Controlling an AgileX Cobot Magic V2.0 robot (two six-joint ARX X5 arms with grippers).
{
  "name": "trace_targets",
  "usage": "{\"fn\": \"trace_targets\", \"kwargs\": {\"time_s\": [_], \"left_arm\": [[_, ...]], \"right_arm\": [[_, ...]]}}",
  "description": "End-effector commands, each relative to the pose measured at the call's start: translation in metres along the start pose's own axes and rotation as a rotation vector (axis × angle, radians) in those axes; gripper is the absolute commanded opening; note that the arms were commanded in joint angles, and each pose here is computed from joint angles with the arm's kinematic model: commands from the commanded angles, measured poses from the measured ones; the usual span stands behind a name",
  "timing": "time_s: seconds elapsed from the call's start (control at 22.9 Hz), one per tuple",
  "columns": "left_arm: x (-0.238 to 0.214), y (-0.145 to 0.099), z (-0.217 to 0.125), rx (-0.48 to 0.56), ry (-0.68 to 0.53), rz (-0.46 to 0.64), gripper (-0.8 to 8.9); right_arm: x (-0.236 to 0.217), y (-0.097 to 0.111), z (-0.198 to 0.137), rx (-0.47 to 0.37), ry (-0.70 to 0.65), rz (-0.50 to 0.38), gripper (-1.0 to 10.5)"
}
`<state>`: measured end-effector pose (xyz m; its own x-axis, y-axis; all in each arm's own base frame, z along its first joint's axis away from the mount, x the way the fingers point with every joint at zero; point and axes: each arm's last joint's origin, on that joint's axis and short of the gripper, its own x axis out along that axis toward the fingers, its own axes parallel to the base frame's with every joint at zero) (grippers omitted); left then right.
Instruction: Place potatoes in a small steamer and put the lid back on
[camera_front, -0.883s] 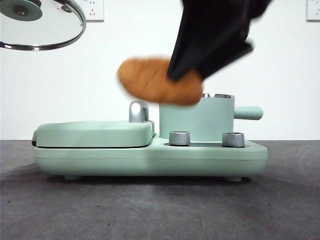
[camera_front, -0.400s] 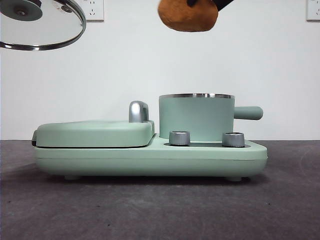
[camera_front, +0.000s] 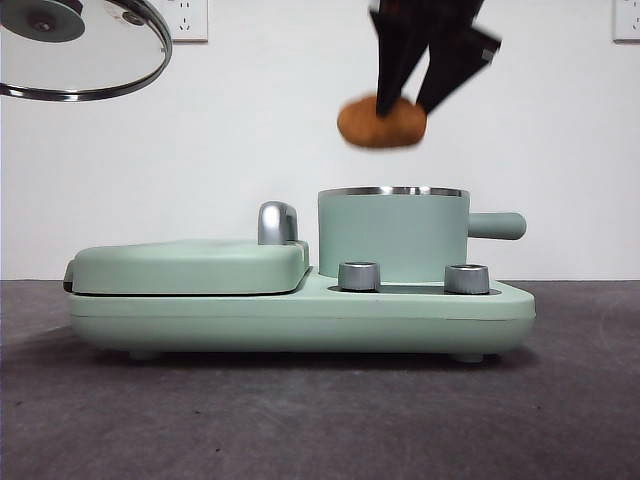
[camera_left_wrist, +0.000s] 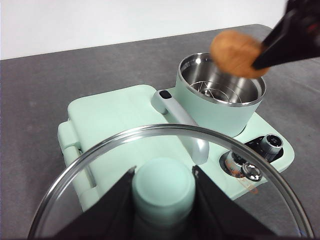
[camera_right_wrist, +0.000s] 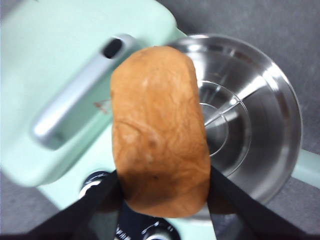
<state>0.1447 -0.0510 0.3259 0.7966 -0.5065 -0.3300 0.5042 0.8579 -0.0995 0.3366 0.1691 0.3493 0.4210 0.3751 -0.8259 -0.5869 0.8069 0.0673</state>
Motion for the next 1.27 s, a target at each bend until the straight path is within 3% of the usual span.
{"fn": "trace_targets", "kwargs": {"time_s": [0.04, 0.61, 1.05, 1.09, 1.18, 1.27], "left_arm": [[-0.002, -0.001, 0.007, 0.01, -0.042, -0.002, 0.15], [-0.002, -0.001, 0.007, 0.004, -0.043, -0.002, 0.15], [-0.002, -0.001, 0.007, 0.005, -0.045, -0.002, 0.15], [-0.002, -0.001, 0.007, 0.005, -0.046, -0.002, 0.15], [-0.002, -0.001, 0.007, 0.005, -0.046, -0.002, 0.15], [-0.002, -0.001, 0.007, 0.005, -0.046, -0.002, 0.15]], "right_arm": [[0.019, -0.006, 0.005, -0.011, 0.027, -0.015, 1.5], [0.063, -0.024, 0.006, -0.03, 0.078, -0.108, 1.5], [0.091, -0.031, 0.006, -0.028, 0.091, -0.113, 1.5], [0.091, -0.031, 0.006, -0.03, 0.085, -0.113, 1.6], [0.09, -0.03, 0.007, -0.029, 0.076, -0.104, 3.4], [0.085, -0.03, 0.008, -0.03, 0.069, -0.104, 3.8]]}}
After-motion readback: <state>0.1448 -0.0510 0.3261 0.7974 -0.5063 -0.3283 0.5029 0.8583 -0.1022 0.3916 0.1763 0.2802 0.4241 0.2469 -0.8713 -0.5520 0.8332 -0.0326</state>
